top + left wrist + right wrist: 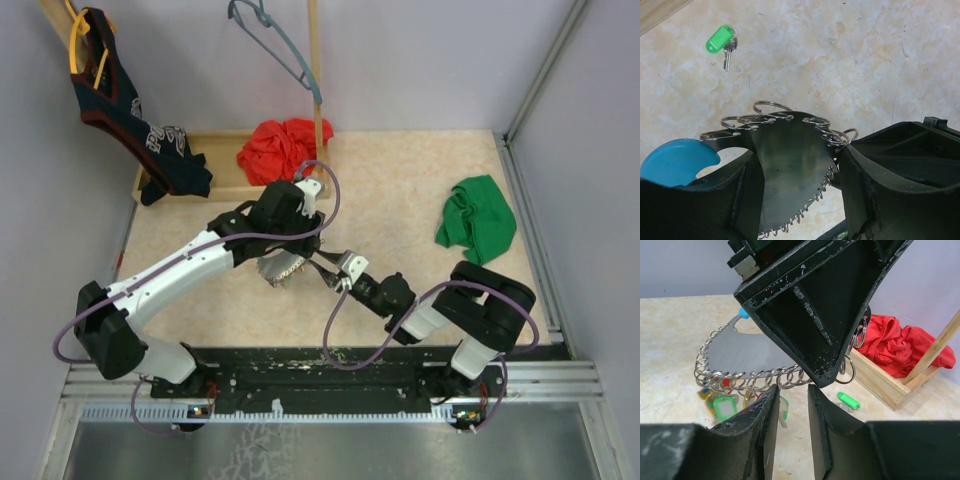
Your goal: Put the keys on the keyring
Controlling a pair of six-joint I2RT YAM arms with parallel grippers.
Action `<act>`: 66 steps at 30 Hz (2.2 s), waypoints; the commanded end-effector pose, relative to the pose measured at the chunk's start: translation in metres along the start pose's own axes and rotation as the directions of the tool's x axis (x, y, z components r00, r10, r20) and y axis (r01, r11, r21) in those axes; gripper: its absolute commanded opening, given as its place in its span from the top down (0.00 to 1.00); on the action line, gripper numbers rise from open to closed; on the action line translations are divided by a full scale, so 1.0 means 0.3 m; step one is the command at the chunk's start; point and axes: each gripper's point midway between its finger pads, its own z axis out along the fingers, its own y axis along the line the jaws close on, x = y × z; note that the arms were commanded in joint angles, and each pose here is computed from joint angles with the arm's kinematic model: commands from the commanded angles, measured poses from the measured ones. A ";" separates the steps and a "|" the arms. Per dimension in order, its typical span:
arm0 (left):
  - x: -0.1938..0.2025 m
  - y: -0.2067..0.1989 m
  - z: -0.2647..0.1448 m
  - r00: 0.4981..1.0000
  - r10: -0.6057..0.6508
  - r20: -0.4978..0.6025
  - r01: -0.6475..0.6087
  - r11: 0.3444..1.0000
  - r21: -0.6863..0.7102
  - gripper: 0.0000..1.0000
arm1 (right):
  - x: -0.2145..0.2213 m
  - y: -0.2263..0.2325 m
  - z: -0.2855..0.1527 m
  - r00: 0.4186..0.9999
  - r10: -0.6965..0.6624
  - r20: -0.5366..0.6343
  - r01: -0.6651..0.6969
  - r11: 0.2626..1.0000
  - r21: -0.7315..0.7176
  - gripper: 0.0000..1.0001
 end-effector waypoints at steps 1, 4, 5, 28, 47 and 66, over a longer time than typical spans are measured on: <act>-0.060 -0.031 -0.015 0.999 -0.016 0.049 0.015 1.000 0.026 0.81 | -0.173 -0.047 0.042 0.980 0.001 0.198 -0.015 0.998 0.067 0.71; -0.056 -0.031 -0.012 0.999 -0.018 0.045 0.017 1.000 0.024 0.81 | -0.171 -0.056 0.043 0.981 -0.001 0.194 -0.015 0.996 0.083 0.73; -0.057 -0.032 -0.012 0.999 -0.020 0.046 0.019 1.000 0.024 0.81 | -0.171 -0.057 0.044 0.981 0.000 0.194 -0.016 0.996 0.084 0.73; -0.025 -0.036 0.007 0.997 -0.070 0.013 0.070 0.997 0.014 0.82 | -0.183 -0.116 0.036 0.981 0.001 0.193 -0.035 0.984 0.176 0.81; 0.003 -0.031 0.023 0.992 -0.128 0.017 0.128 0.992 0.006 0.68 | -0.179 -0.084 0.007 0.982 -0.025 0.185 0.002 0.992 0.124 1.00; 0.067 0.049 0.096 0.865 -0.497 0.071 0.458 0.838 0.297 0.26 | 0.037 -0.003 -0.018 0.995 0.033 -0.095 -0.038 0.998 -0.052 1.00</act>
